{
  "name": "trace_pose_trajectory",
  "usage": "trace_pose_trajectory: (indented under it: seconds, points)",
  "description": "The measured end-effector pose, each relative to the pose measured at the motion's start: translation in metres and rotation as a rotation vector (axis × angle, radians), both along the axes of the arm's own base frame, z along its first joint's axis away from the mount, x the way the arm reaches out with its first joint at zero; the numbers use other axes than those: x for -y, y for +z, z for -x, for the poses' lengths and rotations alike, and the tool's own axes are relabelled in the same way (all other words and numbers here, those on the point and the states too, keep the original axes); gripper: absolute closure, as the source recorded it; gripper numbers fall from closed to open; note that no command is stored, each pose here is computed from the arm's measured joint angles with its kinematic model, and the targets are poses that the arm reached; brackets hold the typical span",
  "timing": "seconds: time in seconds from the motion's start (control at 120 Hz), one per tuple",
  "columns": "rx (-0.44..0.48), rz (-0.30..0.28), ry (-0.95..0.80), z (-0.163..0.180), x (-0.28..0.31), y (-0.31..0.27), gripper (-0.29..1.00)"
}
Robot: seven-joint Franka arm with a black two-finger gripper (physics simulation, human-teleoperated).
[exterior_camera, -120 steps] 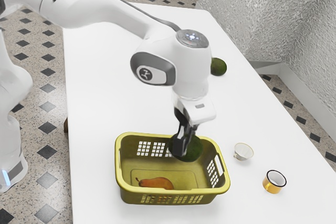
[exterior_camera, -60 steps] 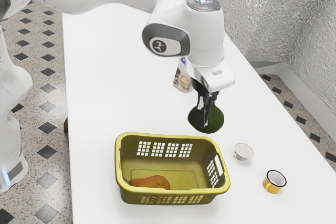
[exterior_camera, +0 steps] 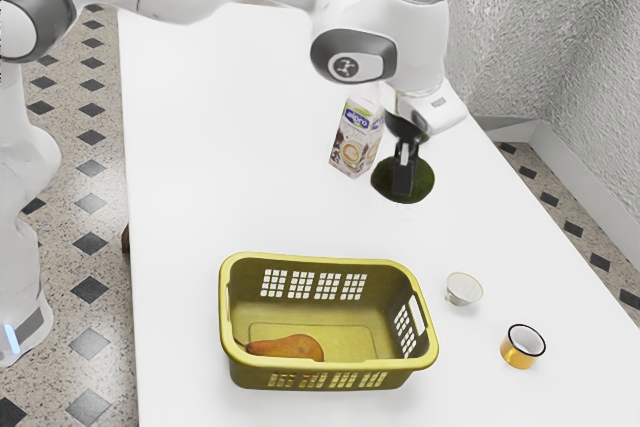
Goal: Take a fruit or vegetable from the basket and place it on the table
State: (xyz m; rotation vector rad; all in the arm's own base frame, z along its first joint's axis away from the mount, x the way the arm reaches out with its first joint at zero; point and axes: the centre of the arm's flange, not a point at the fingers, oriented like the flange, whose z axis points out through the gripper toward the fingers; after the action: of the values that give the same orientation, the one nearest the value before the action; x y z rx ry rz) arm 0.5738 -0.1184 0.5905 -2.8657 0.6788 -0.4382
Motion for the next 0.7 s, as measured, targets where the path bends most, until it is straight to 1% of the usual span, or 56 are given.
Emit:
trace_pose_trajectory:
  seconds: [0.183,0.45,0.583,0.7]
  points:
    - [-0.004,-0.005,0.071,-0.009,-0.047,-0.002,0.65]
    - [-0.007,-0.013,0.156,-0.012,-0.104,-0.003,0.65]
    - [-0.004,-0.018,0.175,-0.011,-0.118,-0.002,0.66]
    - [-0.004,-0.021,0.162,-0.010,-0.113,-0.001,0.66]
